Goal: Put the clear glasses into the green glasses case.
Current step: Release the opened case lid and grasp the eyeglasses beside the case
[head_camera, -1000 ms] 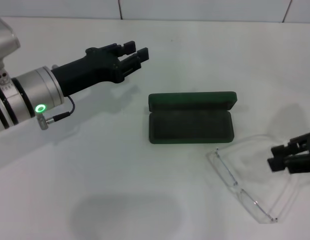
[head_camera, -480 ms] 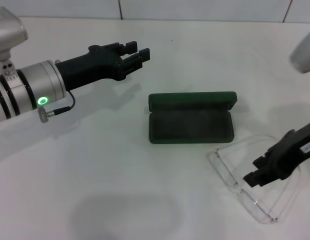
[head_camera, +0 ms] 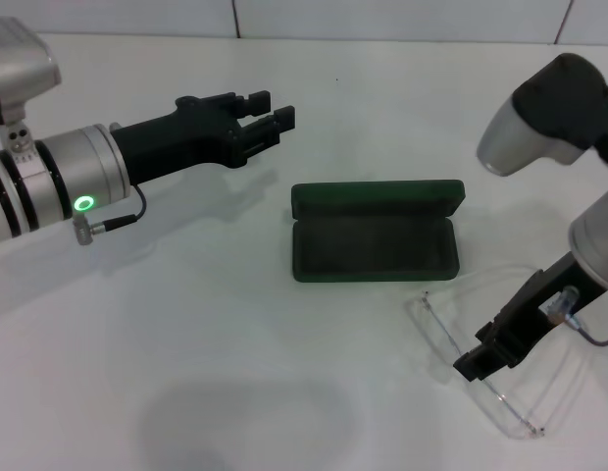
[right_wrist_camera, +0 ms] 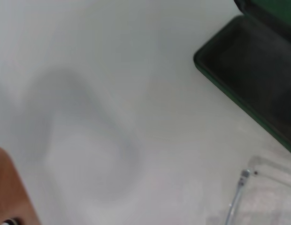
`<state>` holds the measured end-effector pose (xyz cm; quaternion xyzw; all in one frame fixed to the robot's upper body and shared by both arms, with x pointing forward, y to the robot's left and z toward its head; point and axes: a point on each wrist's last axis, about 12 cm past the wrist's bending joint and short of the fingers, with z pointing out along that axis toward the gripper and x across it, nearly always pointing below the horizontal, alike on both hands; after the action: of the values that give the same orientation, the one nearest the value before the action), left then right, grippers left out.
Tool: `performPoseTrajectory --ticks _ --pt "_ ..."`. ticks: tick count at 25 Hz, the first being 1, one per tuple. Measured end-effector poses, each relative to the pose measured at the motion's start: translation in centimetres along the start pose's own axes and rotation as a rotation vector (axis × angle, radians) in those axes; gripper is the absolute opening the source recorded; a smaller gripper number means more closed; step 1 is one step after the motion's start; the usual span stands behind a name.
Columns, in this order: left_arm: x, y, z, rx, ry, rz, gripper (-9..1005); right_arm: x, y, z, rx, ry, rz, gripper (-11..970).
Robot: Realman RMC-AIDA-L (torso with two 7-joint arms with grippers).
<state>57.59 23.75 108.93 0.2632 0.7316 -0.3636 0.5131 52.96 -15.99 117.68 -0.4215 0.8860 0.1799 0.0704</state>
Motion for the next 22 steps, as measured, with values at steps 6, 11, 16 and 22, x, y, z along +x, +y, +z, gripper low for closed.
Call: performPoseTrajectory --ticks 6,11,16,22 --pt "0.3 -0.4 0.3 0.019 0.030 0.023 425 -0.1 0.2 1.4 0.019 0.036 0.032 452" --pt "0.2 -0.5 0.6 0.030 0.045 0.039 425 -0.3 0.5 1.9 0.003 0.024 0.028 452" --pt "0.3 -0.4 0.4 0.026 0.047 0.040 425 -0.2 0.2 2.4 -0.009 0.015 0.049 452" --pt "0.4 -0.4 0.3 0.026 0.051 0.048 425 -0.4 0.1 3.3 -0.004 0.011 0.049 452"
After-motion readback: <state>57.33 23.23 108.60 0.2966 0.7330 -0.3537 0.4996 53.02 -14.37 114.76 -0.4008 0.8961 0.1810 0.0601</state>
